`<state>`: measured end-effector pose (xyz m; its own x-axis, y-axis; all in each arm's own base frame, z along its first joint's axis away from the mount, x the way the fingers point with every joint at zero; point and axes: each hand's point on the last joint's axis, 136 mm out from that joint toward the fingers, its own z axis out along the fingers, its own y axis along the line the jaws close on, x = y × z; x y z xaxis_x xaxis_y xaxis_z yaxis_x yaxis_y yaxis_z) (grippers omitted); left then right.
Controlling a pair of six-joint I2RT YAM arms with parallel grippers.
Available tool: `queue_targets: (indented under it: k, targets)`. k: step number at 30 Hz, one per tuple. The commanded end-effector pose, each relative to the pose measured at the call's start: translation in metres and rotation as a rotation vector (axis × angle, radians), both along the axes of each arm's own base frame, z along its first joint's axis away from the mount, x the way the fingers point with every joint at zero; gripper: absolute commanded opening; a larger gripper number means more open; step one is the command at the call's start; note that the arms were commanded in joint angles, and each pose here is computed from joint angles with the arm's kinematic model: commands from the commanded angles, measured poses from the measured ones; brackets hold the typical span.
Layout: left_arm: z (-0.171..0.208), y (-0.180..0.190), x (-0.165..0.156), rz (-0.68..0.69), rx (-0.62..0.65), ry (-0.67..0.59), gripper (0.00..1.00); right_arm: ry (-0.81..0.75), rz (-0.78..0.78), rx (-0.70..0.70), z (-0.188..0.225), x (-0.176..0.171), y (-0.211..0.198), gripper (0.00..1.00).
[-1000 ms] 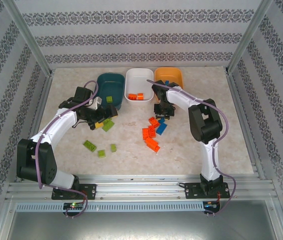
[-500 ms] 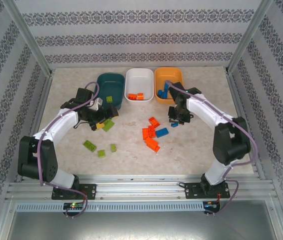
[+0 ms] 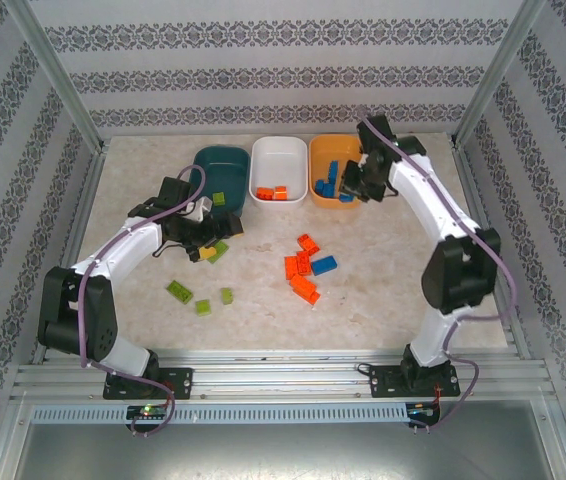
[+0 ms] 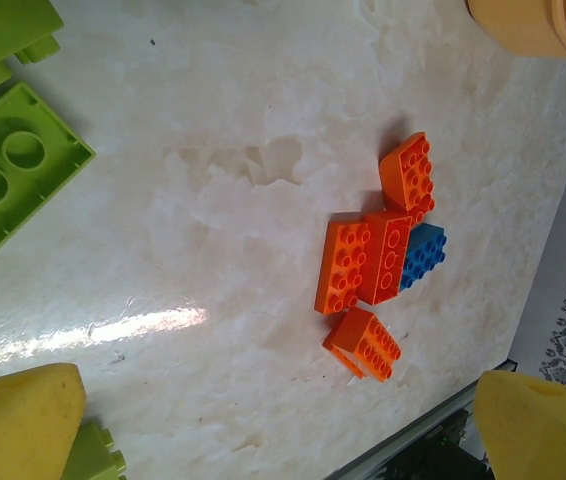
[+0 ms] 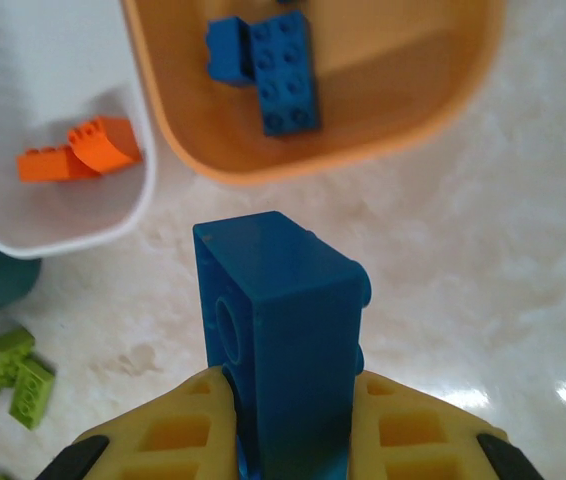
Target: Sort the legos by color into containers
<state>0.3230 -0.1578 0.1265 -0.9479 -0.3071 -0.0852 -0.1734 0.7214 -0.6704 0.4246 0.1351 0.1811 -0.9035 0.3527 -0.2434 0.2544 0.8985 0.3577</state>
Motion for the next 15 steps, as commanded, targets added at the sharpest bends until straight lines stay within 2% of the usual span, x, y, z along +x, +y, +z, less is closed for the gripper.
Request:
queue_targets:
  k: [1, 5, 10, 15]
  targets:
    - [0.004, 0.0, -0.013, -0.031, 0.01, -0.005, 1.0, 0.061, 0.01, 0.02, -0.021, 0.022, 0.01, 0.18]
    - [0.004, 0.007, -0.02, -0.033, 0.037, -0.002, 1.0, 0.106, 0.004, 0.007, -0.049, 0.049, 0.016, 0.18]
    - [0.002, 0.017, -0.028, -0.011, 0.048, 0.011, 1.0, 0.155, -0.015, 0.012, -0.077, 0.063, 0.019, 0.21]
    - [-0.002, 0.025, -0.032, 0.009, 0.053, 0.025, 1.0, 0.169, -0.023, 0.015, -0.085, 0.066, 0.02, 0.35]
